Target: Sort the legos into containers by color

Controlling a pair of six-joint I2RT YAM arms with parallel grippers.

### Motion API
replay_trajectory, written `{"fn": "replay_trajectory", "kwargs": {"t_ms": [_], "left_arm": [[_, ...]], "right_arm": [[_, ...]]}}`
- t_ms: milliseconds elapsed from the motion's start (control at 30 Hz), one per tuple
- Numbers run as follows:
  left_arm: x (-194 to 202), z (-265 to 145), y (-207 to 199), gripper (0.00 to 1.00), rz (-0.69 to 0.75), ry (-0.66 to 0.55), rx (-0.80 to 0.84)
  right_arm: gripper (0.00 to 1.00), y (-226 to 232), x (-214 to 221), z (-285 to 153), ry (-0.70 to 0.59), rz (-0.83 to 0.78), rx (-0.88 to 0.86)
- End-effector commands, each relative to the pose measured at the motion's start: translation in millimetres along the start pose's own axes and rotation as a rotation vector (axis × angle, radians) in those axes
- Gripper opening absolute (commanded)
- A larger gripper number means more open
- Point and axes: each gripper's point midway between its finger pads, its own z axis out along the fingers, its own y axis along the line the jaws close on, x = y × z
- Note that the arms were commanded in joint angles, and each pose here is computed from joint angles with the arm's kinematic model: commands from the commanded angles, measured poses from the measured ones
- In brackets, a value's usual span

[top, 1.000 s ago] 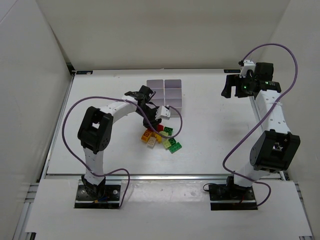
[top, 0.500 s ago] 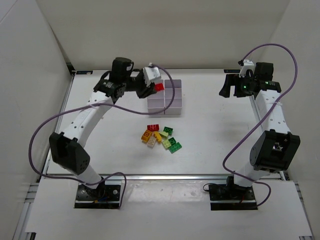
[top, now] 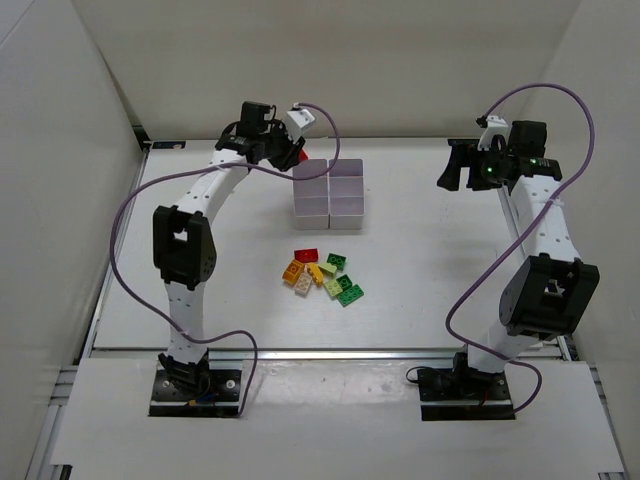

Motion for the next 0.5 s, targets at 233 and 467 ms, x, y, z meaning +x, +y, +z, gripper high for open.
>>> {"fn": "replay_trajectory", "kwargs": {"t_ms": [233, 467], "left_arm": [[-34.7, -0.8, 6.1, 0.37, 0.052, -0.068, 0.005], [-25.2, 5.2, -13.8, 0.37, 0.078, -0.056, 0.068]], "right_arm": [[0.99, 0.9, -18.8, -0.8, -0.048, -0.031, -0.010], [0.99, -1.8, -17.3, 1.4, -0.043, -0.033, -0.003]]}}
